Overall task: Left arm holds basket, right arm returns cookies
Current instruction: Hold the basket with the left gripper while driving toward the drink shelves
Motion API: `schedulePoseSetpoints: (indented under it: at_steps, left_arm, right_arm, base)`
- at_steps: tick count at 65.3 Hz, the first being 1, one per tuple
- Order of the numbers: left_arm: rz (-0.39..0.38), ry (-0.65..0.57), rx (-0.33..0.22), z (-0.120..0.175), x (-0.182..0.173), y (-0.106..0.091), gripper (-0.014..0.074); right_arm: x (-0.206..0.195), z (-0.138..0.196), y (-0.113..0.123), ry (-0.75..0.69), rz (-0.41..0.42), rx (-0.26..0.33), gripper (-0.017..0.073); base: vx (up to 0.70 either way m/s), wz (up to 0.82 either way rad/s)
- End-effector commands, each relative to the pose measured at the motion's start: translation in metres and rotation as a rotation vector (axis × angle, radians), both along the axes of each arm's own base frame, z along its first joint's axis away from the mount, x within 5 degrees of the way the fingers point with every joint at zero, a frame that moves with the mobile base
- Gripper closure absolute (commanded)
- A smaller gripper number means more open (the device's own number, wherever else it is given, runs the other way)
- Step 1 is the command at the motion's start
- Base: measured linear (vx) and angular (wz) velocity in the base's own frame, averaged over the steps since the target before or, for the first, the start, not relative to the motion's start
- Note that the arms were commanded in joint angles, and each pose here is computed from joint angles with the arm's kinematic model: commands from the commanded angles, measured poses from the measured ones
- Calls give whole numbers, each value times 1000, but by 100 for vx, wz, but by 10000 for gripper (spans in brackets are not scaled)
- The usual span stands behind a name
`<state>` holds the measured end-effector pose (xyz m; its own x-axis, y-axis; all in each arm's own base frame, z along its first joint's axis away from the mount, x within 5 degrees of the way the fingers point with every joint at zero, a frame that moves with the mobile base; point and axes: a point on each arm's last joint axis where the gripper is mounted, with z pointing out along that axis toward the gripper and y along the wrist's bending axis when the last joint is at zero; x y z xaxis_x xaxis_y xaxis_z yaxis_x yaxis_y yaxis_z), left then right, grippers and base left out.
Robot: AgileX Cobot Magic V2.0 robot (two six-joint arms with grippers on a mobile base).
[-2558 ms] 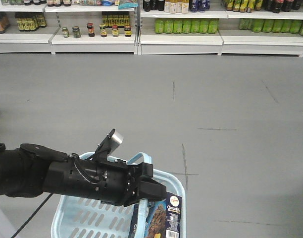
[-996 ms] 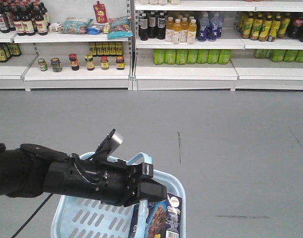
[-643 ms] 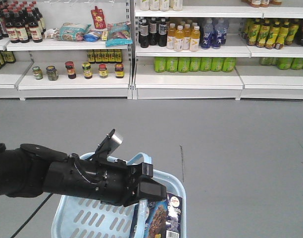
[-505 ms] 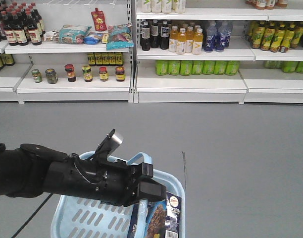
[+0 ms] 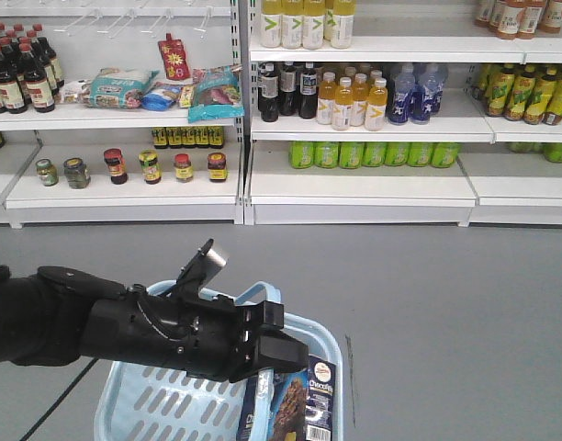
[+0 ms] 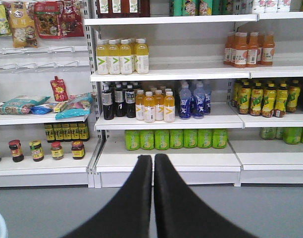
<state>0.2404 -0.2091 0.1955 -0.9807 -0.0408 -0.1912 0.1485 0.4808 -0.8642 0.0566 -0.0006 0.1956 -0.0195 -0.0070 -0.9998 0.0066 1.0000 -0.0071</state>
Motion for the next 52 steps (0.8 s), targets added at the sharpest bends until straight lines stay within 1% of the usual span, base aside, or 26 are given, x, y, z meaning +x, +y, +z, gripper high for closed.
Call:
schedulePoseSetpoints:
  at_steps: [1, 52]
  left_arm:
    - [-14, -33, -112, 28, -2, -5, 600]
    - [-14, -33, -112, 28, -2, -5, 600]
  right_arm:
    - [-1, 7, 0, -84, -1, -7, 568]
    - [-1, 7, 0, -84, -1, -7, 568]
  base:
    - [45, -3]
    - [42, -3]
